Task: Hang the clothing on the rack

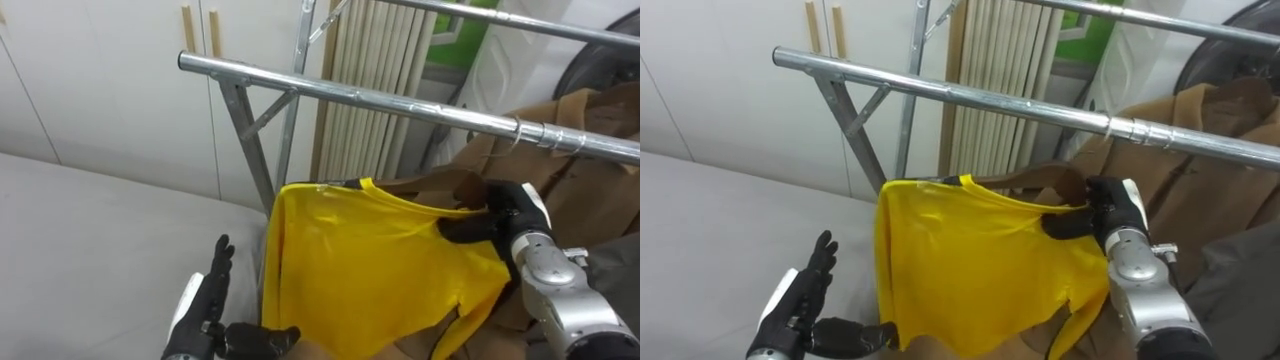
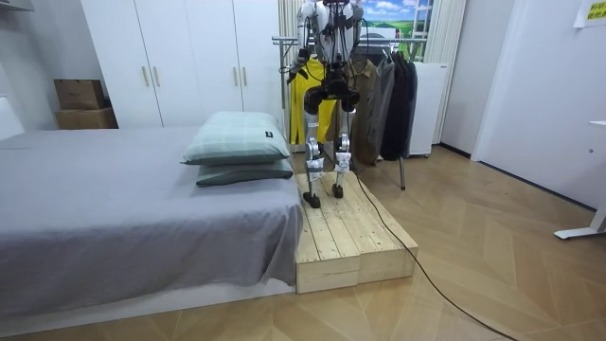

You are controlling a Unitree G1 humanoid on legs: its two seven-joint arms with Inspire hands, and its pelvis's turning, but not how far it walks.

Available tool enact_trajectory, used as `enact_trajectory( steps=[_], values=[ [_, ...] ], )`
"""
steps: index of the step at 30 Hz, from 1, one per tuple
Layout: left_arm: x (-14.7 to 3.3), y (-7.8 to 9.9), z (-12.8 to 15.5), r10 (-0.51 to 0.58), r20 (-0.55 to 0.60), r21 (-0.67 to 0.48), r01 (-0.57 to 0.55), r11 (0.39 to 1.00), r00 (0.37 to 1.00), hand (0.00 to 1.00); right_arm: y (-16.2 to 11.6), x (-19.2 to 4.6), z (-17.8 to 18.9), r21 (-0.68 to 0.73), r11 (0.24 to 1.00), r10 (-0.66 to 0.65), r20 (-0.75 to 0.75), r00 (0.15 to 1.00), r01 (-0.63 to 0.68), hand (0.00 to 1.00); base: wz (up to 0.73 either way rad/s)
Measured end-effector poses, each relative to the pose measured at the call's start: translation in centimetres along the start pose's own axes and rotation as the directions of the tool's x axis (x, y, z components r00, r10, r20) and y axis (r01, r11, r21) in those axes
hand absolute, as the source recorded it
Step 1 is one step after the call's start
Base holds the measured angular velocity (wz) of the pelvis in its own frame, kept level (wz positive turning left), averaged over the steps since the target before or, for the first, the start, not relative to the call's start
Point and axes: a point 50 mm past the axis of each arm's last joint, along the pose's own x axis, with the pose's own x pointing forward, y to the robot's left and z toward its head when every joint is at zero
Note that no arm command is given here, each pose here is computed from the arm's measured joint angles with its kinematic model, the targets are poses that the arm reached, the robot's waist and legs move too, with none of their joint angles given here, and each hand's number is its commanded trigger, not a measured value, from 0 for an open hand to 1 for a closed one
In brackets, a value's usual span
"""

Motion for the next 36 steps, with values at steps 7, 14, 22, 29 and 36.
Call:
enact_trajectory(
  steps=[7, 14, 22, 29, 36],
  values=[
    [0.0, 0.0, 0.0, 0.001, 0.0, -0.001, -0.001, 1.0, 1.0, 0.0, 0.0, 0.0, 0.1, 0.054, 0.999, 0.003, -0.002, 1.0, -0.003, 0.0, 0.0],
    [0.1, 0.0, 0.2, 0.001, 0.007, 0.0, -0.001, 1.0, 1.0, 0.0, 0.1, 0.0, 0.1, 0.113, 0.994, 0.005, -0.005, 1.0, -0.005, 0.0, -0.01],
    [0.4, 0.2, 0.6, 0.015, 0.026, -0.003, -0.015, 1.0, 1.0, 0.0, 0.3, -0.1, 1.8, 0.253, 0.967, 0.01, 0.051, 0.999, -0.022, 0.0, -0.02],
    [0.9, 0.5, 1.5, 0.028, 0.061, -0.004, -0.028, 1.0, 0.998, 0.0, 0.4, -0.2, 2.0, 0.295, 0.955, 0.013, 0.065, 0.998, -0.032, 0.0, -0.02],
    [0.9, 0.5, 1.5, 0.027, 0.066, -0.003, -0.026, 1.0, 0.997, 0.0, 0.5, -1.5, 2.6, 0.297, 0.954, -0.006, 0.144, 0.99, -0.037, 0.0, -0.07]
  ],
)
